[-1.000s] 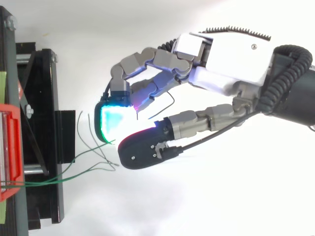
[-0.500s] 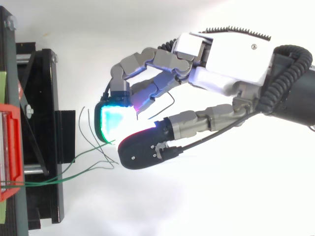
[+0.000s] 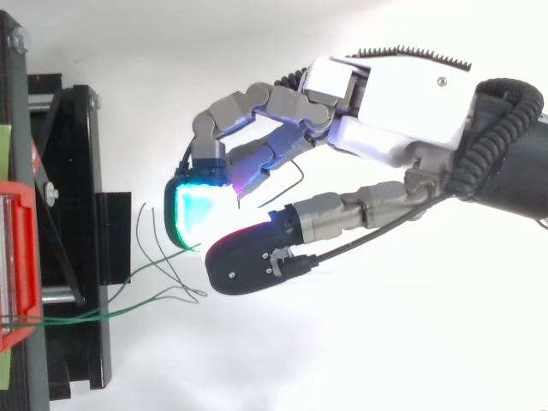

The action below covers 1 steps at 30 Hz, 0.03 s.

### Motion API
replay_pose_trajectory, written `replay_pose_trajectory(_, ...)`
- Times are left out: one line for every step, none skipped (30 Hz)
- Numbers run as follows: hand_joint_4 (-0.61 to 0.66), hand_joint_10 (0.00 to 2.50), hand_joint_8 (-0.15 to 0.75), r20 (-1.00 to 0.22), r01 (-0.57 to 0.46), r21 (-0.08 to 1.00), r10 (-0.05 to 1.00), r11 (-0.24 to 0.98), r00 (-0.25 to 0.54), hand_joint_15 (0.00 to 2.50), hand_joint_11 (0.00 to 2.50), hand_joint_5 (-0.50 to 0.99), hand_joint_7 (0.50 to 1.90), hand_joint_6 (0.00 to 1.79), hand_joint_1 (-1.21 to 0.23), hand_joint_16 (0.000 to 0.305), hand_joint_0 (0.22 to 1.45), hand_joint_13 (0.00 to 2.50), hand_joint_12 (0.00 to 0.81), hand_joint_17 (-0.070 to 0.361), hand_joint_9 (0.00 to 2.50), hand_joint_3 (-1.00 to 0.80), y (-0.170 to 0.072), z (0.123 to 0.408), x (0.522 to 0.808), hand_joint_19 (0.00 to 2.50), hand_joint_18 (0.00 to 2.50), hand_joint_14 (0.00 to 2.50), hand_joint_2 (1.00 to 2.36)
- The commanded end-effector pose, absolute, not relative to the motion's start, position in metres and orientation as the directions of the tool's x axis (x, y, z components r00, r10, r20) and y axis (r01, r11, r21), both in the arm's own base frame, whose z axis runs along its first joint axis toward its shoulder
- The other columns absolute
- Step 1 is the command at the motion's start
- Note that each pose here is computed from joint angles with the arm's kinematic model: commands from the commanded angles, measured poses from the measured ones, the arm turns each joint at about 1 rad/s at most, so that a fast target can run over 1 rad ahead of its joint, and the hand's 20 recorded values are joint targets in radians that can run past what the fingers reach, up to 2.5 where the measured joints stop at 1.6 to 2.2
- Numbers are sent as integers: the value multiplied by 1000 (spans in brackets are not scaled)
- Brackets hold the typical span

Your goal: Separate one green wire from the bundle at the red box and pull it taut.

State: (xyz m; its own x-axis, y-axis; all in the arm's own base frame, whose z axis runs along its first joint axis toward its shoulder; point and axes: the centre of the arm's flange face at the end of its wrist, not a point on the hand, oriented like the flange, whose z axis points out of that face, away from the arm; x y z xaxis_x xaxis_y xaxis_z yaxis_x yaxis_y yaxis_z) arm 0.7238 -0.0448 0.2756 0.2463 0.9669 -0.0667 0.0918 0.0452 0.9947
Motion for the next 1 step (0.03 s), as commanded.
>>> replay_pose_trajectory(-74, 8, 275, -67, 92, 995, 967, 45, 246, 311, 474, -118, 1157, 886, -786, 55, 592, 657, 375, 125, 954, -56, -45, 276, 724, 279, 561, 9, 1005)
